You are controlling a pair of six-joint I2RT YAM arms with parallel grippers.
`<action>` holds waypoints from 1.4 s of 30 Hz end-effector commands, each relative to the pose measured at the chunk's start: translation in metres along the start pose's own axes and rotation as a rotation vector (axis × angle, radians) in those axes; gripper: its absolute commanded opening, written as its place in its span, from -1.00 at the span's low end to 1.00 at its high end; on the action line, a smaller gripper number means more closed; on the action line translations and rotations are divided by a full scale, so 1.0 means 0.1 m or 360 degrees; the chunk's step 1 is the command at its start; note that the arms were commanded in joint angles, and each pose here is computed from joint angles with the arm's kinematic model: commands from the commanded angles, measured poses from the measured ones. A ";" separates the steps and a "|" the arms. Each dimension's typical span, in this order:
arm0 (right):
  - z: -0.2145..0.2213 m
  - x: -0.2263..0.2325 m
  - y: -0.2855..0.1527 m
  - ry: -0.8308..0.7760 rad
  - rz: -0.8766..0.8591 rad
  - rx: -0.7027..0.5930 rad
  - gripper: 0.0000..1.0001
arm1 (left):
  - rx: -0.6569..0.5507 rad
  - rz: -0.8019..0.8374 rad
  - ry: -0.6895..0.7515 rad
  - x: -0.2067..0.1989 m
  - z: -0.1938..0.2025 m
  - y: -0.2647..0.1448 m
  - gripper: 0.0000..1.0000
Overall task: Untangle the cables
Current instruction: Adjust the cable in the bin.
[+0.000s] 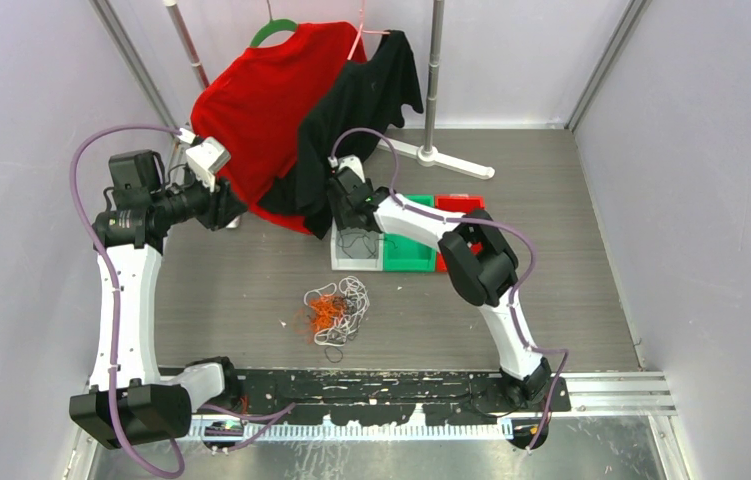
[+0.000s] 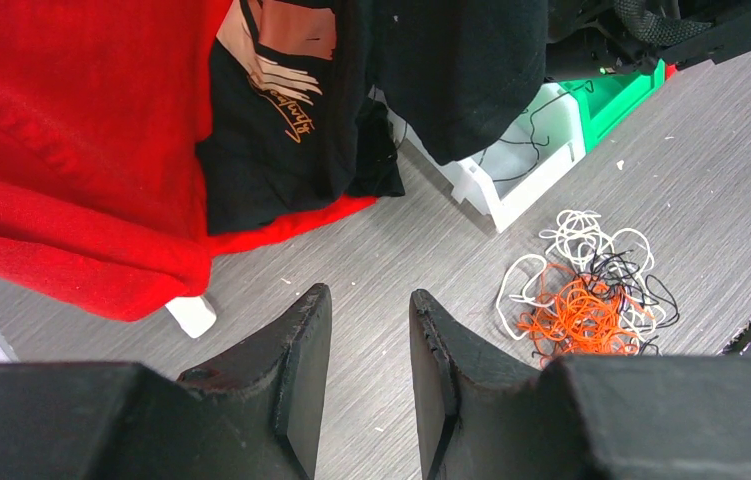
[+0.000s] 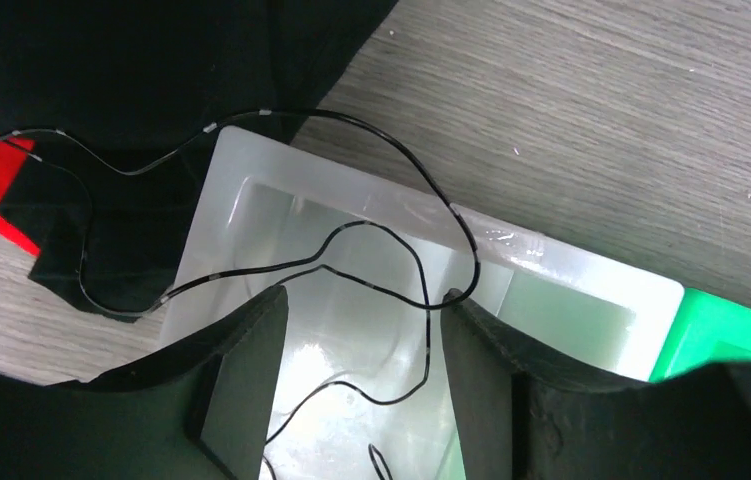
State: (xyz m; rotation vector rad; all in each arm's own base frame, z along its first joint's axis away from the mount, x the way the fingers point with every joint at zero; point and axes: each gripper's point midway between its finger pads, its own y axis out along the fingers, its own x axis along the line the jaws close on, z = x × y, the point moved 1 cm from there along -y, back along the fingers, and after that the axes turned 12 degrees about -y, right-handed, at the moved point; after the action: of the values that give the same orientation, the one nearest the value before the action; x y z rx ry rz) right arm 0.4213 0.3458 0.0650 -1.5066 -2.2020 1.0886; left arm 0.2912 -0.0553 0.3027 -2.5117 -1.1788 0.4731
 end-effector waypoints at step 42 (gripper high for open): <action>-0.69 -0.32 -1.96 0.0006 -0.0321 -0.0896 -0.98 | -0.0056 0.0484 0.0587 -1.16 -0.37 0.13 -0.13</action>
State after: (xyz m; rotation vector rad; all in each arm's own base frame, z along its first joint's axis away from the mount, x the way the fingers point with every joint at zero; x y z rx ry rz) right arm 0.3621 0.3110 0.2369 -1.5322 -2.5825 0.4338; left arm 0.2477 -0.1385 0.3327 -2.6962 -0.7418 0.2495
